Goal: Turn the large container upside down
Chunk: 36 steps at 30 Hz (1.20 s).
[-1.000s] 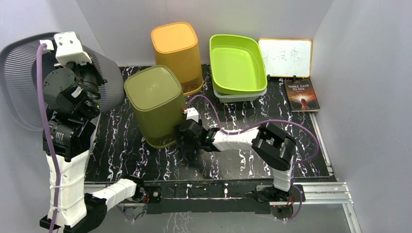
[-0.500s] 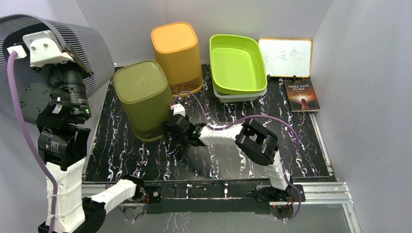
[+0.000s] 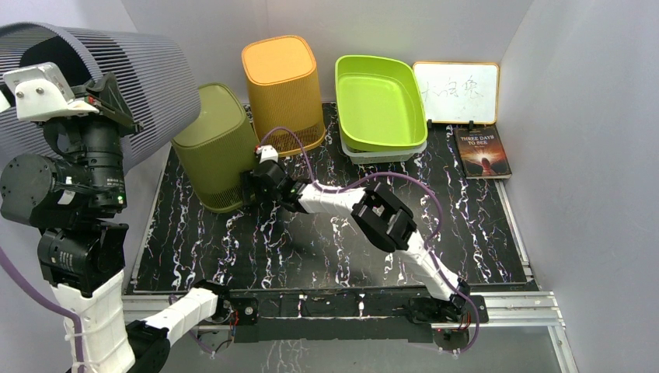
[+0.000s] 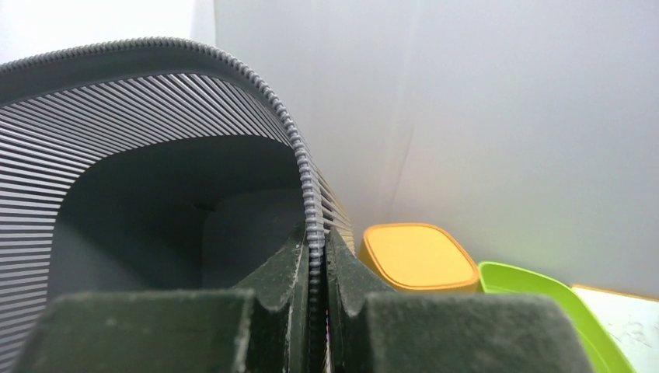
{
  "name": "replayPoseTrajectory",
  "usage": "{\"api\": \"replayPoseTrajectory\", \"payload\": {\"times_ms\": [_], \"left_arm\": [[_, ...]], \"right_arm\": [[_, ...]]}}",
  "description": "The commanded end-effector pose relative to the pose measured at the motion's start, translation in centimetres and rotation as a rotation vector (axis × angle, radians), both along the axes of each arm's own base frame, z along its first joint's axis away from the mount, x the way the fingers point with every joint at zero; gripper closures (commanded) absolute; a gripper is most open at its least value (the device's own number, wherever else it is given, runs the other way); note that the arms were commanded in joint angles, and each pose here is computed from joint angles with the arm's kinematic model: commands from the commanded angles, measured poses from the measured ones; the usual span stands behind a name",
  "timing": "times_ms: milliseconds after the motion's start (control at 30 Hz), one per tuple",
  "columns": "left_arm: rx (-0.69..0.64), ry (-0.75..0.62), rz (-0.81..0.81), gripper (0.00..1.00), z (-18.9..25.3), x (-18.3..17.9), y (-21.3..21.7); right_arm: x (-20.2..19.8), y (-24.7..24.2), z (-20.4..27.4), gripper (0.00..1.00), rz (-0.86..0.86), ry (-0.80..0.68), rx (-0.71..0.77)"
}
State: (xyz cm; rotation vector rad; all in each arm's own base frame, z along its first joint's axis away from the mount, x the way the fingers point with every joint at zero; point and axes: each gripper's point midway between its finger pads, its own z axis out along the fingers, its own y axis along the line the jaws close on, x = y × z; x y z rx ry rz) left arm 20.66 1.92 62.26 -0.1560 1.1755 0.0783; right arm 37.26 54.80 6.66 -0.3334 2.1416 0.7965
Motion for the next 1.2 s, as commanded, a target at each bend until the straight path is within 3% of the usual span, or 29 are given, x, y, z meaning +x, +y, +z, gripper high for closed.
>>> {"api": "replayPoseTrajectory", "payload": {"times_ms": [0,167,333,433,733,1167], "left_arm": [[-0.013,-0.142,-0.136,1.0,3.6,-3.0,-1.6],[-0.013,-0.096,-0.179,1.0,3.2,-3.1,-2.3],[-0.036,-0.087,-0.211,1.0,3.0,-4.3,-2.5],[-0.053,-0.077,-0.248,1.0,2.8,-4.9,-3.0],[-0.101,0.051,-0.435,1.0,-0.4,-4.5,-6.5],[-0.254,0.219,-0.848,1.0,-6.8,-4.0,-13.4]], "right_arm": [[4.9,3.0,6.0,0.2,-0.031,-0.102,0.233],[7.6,3.6,7.6,0.2,-0.054,-0.141,0.374],[7.0,1.1,10.2,0.2,-0.091,-0.184,0.355],[5.3,-2.7,12.1,0.2,-0.157,-0.202,0.361],[0.8,-13.6,15.0,0.19,-0.288,-0.264,0.184],[3.0,-35.3,24.2,0.15,-0.78,-0.387,0.031]]}}
